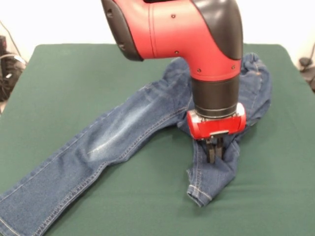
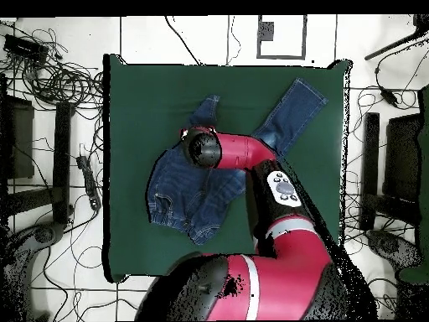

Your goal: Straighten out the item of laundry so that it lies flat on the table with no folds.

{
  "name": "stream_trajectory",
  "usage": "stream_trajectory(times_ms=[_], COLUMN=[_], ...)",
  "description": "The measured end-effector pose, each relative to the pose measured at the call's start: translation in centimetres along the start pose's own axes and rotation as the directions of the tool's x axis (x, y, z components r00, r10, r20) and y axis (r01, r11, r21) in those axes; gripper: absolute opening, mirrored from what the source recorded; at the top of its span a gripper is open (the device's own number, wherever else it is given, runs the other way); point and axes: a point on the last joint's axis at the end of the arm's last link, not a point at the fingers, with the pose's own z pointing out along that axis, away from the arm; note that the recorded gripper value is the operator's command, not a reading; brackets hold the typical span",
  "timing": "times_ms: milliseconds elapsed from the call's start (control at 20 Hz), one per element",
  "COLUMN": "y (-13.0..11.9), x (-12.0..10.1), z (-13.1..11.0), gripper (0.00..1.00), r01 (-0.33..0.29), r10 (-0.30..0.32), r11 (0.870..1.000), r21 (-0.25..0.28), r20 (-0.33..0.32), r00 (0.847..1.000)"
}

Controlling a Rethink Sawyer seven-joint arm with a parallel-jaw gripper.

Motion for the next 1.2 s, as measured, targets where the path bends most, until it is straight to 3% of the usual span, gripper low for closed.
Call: stream_trajectory(times_ms=[200, 850, 1200], y=[0.3, 1.7, 2.3], x=[-0.4, -2.4, -5.4], z=[0.2, 0.9, 1.6], gripper=[0.00, 0.00, 0.00], r01=[0.009, 0.077, 0.068], r10=[-0.009, -0.083, -0.067], r11=[1.000, 0.992, 0.992], r21=[0.011, 0.096, 0.105], r20=[0.037, 0.059, -0.010], r00=[0.999, 0.995, 0.998])
